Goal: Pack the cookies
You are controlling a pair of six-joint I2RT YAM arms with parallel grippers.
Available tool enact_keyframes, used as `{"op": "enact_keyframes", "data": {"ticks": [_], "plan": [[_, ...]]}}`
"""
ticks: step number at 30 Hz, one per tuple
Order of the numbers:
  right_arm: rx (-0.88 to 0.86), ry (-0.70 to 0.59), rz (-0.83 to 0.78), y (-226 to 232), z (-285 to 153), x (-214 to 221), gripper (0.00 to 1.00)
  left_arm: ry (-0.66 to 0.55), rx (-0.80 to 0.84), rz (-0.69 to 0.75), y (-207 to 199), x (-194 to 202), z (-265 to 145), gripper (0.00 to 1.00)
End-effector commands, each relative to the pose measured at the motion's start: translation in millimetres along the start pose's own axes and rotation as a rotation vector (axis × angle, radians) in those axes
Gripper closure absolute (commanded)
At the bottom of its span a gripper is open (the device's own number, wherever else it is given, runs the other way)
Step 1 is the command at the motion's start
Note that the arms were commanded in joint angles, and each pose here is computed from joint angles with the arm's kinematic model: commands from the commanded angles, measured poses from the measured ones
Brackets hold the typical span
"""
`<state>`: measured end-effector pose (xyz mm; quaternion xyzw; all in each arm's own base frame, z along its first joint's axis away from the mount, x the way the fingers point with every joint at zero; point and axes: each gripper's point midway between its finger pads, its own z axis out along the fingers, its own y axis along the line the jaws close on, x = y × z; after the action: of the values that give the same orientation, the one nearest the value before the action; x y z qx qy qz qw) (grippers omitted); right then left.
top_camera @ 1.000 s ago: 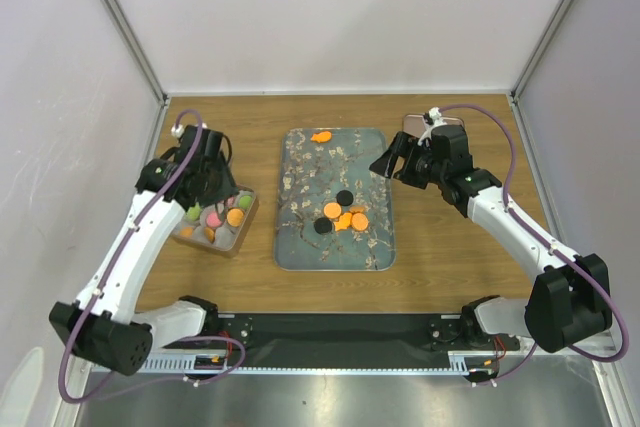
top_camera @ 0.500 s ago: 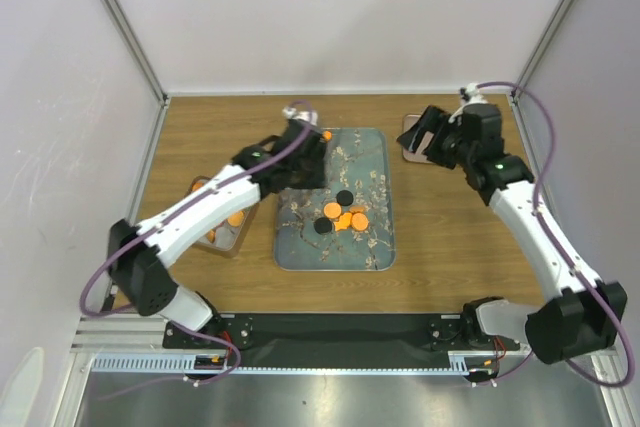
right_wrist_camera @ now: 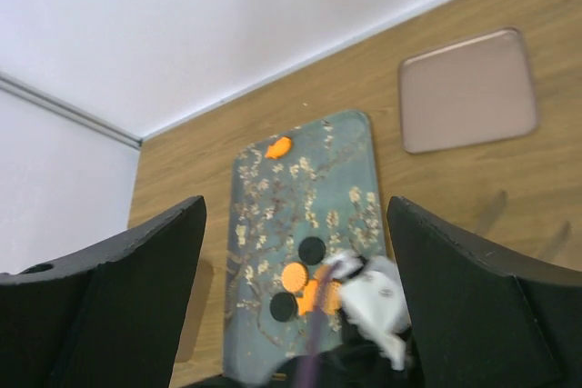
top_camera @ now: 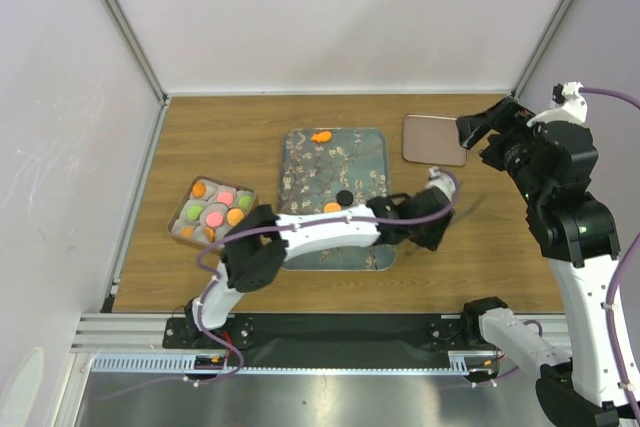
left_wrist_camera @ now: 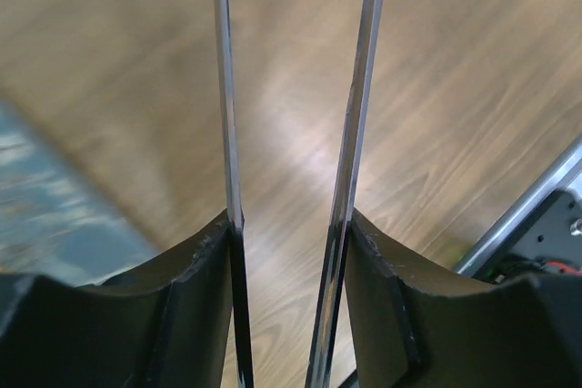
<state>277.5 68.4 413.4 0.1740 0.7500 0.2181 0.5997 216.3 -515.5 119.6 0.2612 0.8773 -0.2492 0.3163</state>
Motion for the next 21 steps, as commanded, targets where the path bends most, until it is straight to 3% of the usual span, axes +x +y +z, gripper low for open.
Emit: {"op": "enact_keyframes", "data": {"ticks": [1,7,21], "plan": [[0.106,-0.001,-0.022,-23,-8,3,0.12,-0.072,0.094,0.063,-37,-15,18,0.48],[0.139,0.000,-0.029,-33,-14,8,0.12,-0.041,0.067,0.122,-43,19,53,0.45],[0.139,0.007,-0.014,-35,-30,10,0.12,-0.078,-0.006,0.205,-35,29,77,0.30]]}}
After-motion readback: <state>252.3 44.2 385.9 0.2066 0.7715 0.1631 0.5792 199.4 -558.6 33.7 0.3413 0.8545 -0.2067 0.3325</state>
